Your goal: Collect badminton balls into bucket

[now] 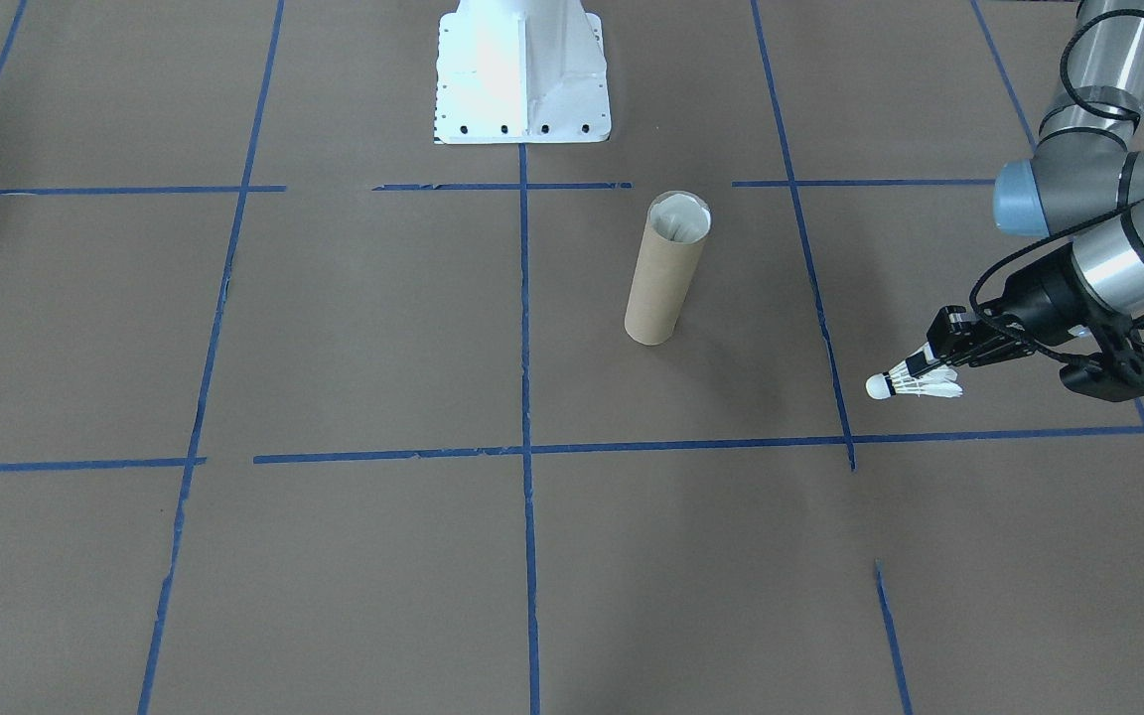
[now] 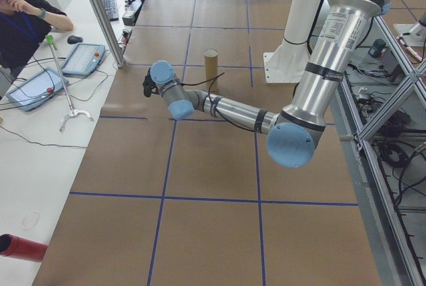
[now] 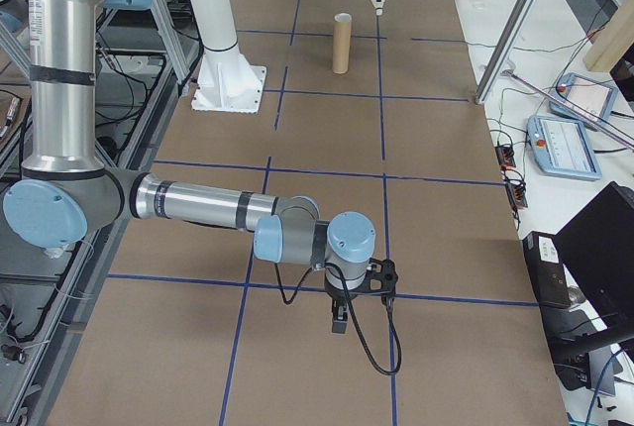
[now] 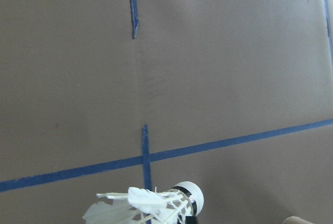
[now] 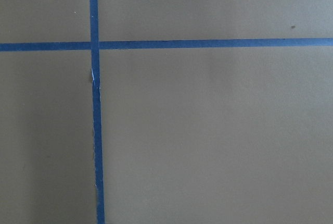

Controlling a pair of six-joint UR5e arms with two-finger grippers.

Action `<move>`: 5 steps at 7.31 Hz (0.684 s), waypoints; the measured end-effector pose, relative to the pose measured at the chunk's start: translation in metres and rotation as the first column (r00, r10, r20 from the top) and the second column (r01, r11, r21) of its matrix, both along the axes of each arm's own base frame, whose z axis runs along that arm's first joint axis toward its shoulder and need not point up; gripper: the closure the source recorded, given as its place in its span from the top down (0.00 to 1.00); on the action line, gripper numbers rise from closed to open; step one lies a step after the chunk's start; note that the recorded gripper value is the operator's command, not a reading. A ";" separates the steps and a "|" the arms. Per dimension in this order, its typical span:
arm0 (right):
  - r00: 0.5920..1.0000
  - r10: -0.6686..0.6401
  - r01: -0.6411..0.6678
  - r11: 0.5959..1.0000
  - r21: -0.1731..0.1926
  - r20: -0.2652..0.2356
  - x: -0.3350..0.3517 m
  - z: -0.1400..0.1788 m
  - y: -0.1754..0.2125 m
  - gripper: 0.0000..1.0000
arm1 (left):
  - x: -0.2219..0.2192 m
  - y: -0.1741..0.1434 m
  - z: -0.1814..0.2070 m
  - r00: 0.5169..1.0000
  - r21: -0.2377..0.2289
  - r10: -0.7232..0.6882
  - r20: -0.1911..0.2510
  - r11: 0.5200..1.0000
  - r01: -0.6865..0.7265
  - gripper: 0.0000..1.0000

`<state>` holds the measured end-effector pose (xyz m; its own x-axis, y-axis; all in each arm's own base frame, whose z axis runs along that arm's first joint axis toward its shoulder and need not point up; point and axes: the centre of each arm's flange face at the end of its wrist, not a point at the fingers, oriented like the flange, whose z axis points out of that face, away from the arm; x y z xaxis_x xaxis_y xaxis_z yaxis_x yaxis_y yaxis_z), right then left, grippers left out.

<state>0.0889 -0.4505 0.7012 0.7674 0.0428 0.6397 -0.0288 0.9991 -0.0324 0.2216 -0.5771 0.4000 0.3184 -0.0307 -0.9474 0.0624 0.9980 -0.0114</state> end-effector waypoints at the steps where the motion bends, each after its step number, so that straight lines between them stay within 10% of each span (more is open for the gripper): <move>1: 1.000 0.000 0.000 1.000 0.000 0.000 0.000 0.000 0.000 1.00 | 0.003 0.008 -0.035 1.000 -0.058 -0.013 0.027 0.998 0.015 0.00; 5: 1.000 0.000 0.000 1.000 0.000 -0.001 0.000 0.000 0.000 1.00 | 0.015 0.040 -0.194 0.952 -0.188 -0.090 0.293 0.971 0.150 0.00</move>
